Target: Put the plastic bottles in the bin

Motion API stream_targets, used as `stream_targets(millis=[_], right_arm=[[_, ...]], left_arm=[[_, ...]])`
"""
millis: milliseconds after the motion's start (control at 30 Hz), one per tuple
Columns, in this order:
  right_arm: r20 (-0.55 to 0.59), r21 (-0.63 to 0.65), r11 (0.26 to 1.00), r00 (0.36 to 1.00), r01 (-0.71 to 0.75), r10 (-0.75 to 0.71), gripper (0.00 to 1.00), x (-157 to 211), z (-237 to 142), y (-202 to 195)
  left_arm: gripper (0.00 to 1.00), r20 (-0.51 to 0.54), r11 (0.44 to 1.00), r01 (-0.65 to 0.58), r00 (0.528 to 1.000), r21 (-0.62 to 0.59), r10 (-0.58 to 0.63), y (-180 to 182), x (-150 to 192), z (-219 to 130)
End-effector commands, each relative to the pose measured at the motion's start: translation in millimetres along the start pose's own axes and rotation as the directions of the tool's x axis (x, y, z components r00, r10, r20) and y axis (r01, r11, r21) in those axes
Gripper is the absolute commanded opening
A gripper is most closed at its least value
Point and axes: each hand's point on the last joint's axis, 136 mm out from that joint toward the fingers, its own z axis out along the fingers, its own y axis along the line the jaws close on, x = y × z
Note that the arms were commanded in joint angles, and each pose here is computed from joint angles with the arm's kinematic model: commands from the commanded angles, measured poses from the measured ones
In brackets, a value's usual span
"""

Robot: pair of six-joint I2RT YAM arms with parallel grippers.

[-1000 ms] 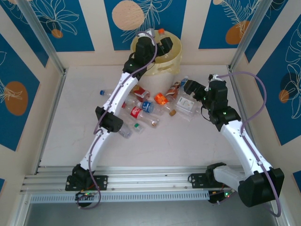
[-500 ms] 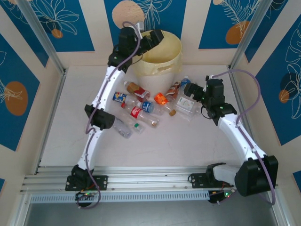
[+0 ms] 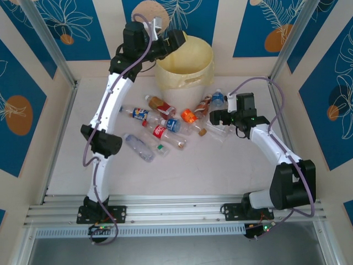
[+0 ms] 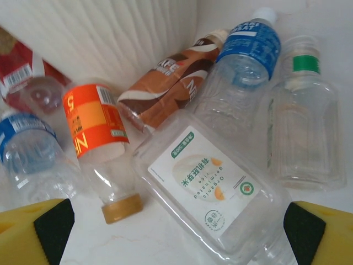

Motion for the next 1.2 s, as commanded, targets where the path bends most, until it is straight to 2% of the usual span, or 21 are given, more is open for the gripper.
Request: stream_targets(millis=[0, 167, 467, 600, 733, 1000, 1167], right_arm=[[-0.037, -0.09, 0.979, 0.982, 0.184, -0.188, 1.0, 1.8, 6.0, 10.5], [-0.2, -0.121, 0.963, 0.945, 0.24, -0.261, 1.0, 28.6, 24.2, 3.9], [-0.301, -0.218, 0.927, 0.882, 0.307, -0.363, 0.98, 41.7, 61.8, -1.3], [-0.339, -0.176, 0.913, 0.848, 0.368, -0.407, 0.98, 41.1, 80.9, -17.9], [-0.393, -0.218, 0.871, 0.777, 0.441, -0.492, 0.98, 49.7, 94.6, -24.7], [-0.372, -0.277, 0.812, 0.722, 0.514, -0.584, 0.98, 43.4, 99.4, -24.8], [-0.329, -0.26, 0.77, 0.696, 0.582, -0.638, 0.97, 30.8, 102.6, -27.9]], left_arm=[[1.0, -0.033, 0.992, -0.097, 0.994, 0.082, 0.1, -36.3, 0.3, -24.7], [1.0, -0.07, 0.988, -0.149, 0.986, 0.05, 0.152, -42.1, 10.5, -39.8], [1.0, -0.129, 0.991, -0.13, 0.983, -0.007, 0.129, -12.4, 47.9, -49.6], [1.0, -0.127, 0.98, -0.173, 0.979, -0.098, 0.16, 3.9, 54.7, -61.9], [1.0, -0.089, 0.972, -0.173, 0.983, -0.156, 0.161, 21.2, 59.5, -70.0], [1.0, -0.003, 0.951, -0.12, 0.992, -0.285, 0.124, 67.8, 86.6, -99.5], [1.0, 0.029, 0.931, -0.047, 0.998, -0.362, 0.062, 97.1, 93.6, -122.5]])
